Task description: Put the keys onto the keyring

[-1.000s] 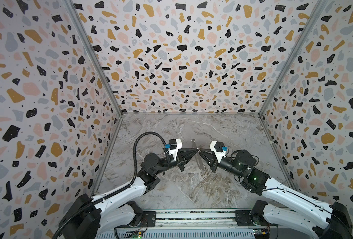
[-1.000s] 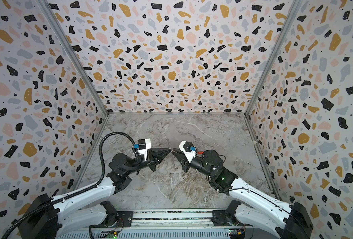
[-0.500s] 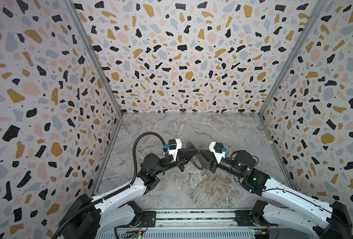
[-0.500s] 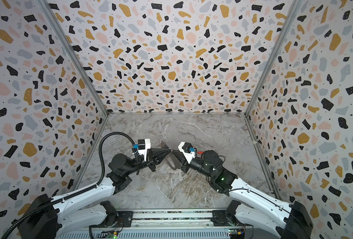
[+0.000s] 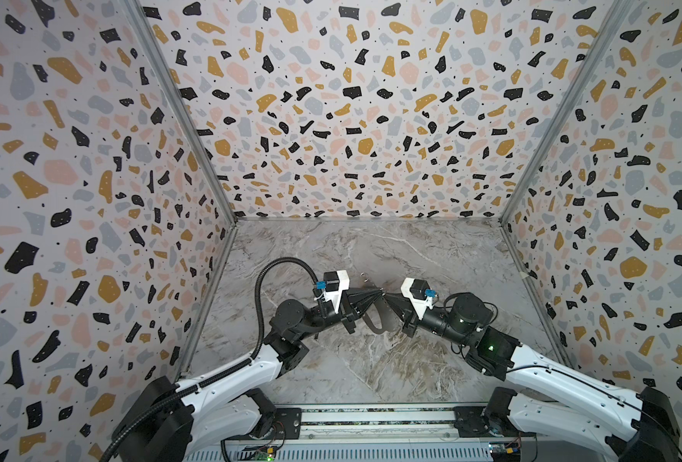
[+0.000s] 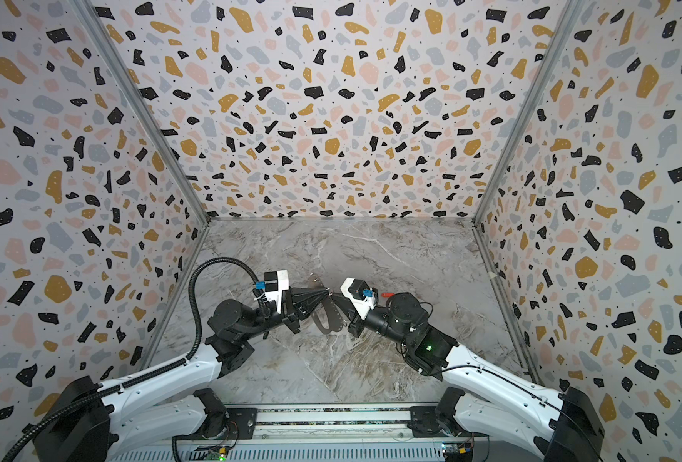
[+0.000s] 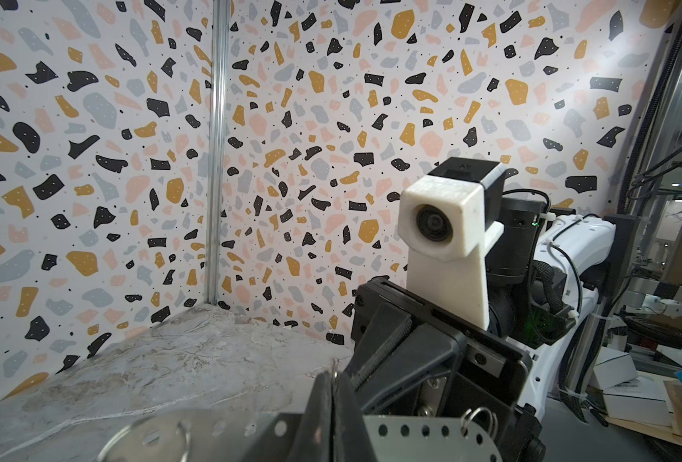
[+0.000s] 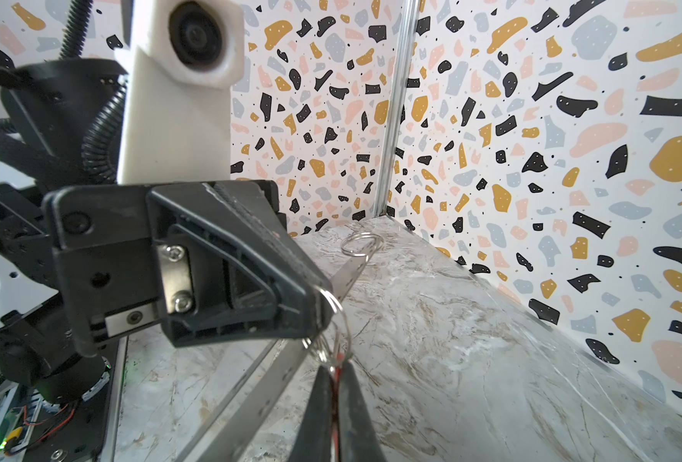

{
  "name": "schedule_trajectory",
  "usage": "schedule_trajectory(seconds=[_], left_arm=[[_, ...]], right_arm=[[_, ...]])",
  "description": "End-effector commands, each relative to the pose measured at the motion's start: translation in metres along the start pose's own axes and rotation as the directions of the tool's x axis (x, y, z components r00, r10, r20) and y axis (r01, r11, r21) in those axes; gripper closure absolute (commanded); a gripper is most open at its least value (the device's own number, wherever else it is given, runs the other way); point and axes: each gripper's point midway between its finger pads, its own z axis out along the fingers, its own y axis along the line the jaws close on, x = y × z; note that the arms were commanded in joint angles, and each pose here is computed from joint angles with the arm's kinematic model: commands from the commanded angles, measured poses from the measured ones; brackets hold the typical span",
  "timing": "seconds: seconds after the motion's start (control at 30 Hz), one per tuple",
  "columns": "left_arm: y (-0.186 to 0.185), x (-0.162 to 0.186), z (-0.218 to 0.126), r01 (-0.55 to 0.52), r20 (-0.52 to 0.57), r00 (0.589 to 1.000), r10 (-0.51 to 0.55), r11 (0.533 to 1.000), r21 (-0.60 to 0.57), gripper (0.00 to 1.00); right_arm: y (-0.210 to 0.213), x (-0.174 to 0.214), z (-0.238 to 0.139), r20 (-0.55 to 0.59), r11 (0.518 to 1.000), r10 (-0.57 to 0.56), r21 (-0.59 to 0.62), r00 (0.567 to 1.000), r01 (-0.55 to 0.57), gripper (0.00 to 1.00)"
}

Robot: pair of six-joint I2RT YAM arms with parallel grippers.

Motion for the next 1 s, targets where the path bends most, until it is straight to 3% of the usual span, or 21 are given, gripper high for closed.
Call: schedule_trajectory(seconds=[0.0,0.57,0.97], left_arm=[[-0.003,-0.015,-0.002,-0.031,0.06,0.998,0.031,1.0,-0.001,1.0],[-0.004,-0.009,-0.003,-0.024,0.044,0.999,0.024,1.0,-0.003,1.0],[-0.003,-0.007,-0.003,-0.025,0.038,0.999,0.025,1.0,-0.006,1.0]], right_arm=[[0.016,-0.036,-0.004,0.087,0.997,-0.044,-0.064,0.995,0.049,1.0],[0.021,-0.043,-0.003,0.095,0.995,-0.069,-0.064,0.993,0.076,1.0],[0.011,-0.051,-0.008,0.107,0.998,-0.062,0.001,0.992,0.062,1.0]])
